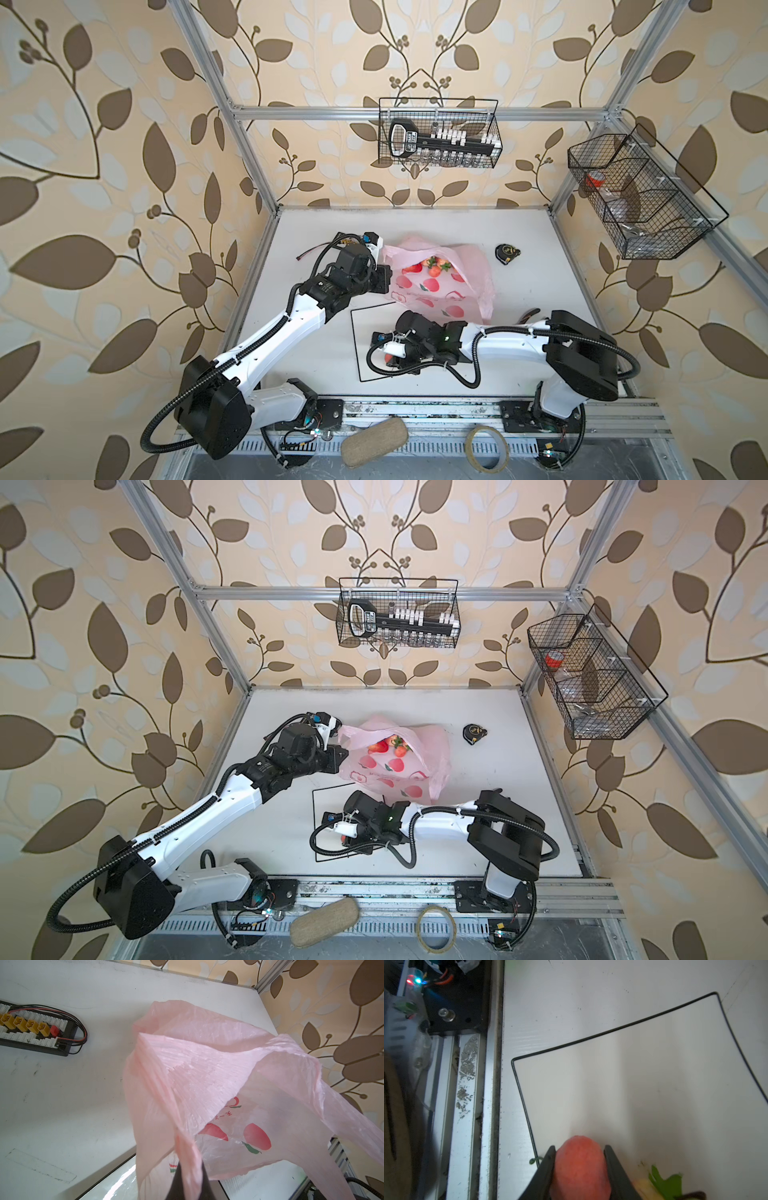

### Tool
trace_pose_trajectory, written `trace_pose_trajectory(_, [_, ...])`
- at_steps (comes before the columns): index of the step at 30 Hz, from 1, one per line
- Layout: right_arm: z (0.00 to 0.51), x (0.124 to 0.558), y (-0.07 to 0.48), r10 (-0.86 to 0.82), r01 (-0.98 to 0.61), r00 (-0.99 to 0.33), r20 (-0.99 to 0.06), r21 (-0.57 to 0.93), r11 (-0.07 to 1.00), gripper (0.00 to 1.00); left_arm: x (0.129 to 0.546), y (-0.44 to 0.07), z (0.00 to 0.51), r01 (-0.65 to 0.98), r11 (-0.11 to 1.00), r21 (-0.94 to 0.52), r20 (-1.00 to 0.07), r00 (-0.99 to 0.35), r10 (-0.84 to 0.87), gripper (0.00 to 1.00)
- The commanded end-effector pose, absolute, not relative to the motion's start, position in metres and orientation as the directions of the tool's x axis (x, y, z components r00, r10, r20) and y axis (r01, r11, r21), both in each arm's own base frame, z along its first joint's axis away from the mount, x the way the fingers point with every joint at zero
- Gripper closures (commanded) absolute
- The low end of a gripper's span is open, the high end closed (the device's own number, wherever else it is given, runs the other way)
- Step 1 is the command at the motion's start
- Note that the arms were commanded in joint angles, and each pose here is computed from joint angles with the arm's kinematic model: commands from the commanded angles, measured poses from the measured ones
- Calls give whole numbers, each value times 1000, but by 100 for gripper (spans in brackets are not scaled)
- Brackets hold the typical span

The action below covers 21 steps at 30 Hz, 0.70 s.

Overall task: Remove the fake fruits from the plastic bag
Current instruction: 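Lift the apple out of the bag and carry it over the mat, then open the right gripper to release the apple onto the mat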

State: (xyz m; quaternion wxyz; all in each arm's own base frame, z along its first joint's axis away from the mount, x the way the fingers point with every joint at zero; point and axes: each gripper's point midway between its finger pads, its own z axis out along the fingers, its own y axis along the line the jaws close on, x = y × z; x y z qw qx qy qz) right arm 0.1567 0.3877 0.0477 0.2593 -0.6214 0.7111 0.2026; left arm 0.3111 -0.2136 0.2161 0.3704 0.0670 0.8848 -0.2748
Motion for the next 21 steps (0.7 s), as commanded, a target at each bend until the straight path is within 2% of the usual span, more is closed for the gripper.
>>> trace_pose_trajectory(1, [52, 166, 401, -766, -988, -62, -640, -72, 140, 61, 314, -210, 239, 322, 837, -443, -722, -681, -121, 100])
trace_pose_trajectory(5, [50, 167, 399, -769, -986, -62, -636, -80, 145, 49, 313, -213, 241, 338, 826, -450, -724, -680, -117, 100])
trace_pose_trajectory(8, [55, 167, 397, -762, -985, -57, -645, -89, 149, 44, 314, -215, 242, 344, 821, -457, -724, -679, -118, 100])
trace_pose_trajectory(16, [104, 156, 388, -687, -986, -30, -726, -93, 142, 43, 316, -214, 243, 345, 828, -443, -732, -672, -112, 100])
trace_pose_trajectory(21, [148, 149, 371, -602, -978, -46, -797, -87, 190, 45, 316, -214, 242, 345, 828, -442, -731, -673, -110, 100])
